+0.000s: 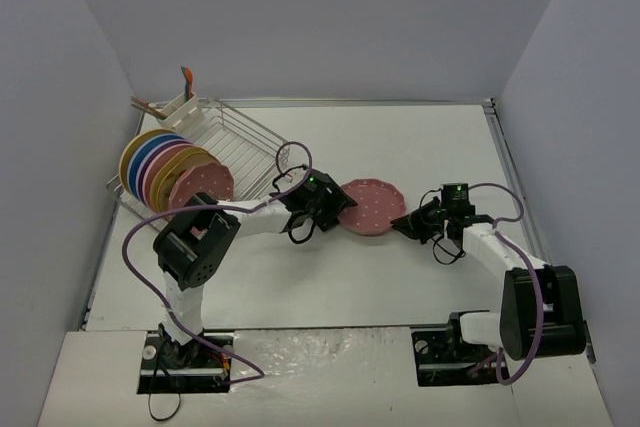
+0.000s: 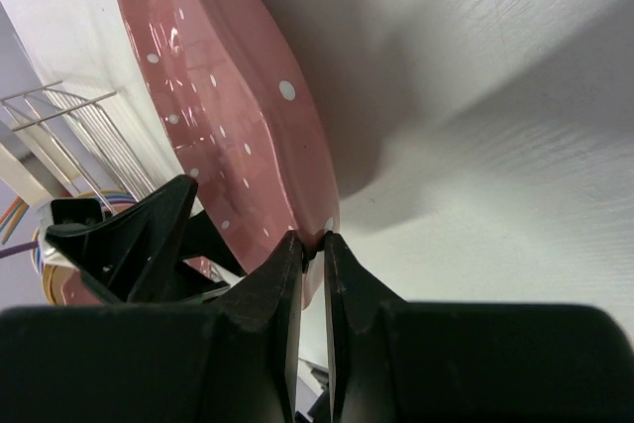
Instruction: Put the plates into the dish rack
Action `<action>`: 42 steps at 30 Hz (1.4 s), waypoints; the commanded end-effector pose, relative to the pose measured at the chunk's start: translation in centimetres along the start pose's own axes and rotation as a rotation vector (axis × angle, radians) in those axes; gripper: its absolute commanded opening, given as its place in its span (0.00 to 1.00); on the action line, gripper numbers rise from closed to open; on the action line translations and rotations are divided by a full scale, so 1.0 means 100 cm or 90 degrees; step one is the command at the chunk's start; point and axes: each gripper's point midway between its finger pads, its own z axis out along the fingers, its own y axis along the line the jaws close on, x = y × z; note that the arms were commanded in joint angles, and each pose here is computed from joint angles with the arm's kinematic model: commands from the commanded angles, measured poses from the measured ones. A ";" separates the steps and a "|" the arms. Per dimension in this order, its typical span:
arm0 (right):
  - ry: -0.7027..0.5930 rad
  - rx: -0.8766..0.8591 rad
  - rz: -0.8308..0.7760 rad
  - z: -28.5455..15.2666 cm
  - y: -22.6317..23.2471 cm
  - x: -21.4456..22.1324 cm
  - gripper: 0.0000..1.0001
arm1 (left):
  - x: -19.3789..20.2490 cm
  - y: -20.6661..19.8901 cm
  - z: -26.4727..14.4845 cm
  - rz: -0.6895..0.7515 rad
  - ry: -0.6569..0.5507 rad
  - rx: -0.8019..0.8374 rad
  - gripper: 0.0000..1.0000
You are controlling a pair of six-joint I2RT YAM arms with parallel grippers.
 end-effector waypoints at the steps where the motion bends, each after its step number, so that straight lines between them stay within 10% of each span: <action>1: 0.043 -0.124 -0.038 -0.019 0.048 0.014 0.00 | 0.002 -0.045 -0.009 -0.040 -0.005 0.103 0.44; 9: 0.038 -0.129 -0.058 -0.022 0.046 0.015 0.07 | 0.001 -0.052 -0.018 -0.054 -0.008 0.140 0.04; 16: -0.002 -0.112 -0.108 -0.029 0.047 0.007 0.62 | -0.003 -0.073 -0.040 -0.028 -0.025 0.177 0.00; 23: -0.034 -0.064 -0.166 -0.035 0.033 0.000 0.94 | -0.011 -0.087 -0.060 0.014 -0.055 0.195 0.00; 42: -0.234 -0.082 -0.403 -0.122 0.110 -0.044 0.99 | -0.048 -0.141 -0.208 0.410 -0.228 0.196 0.00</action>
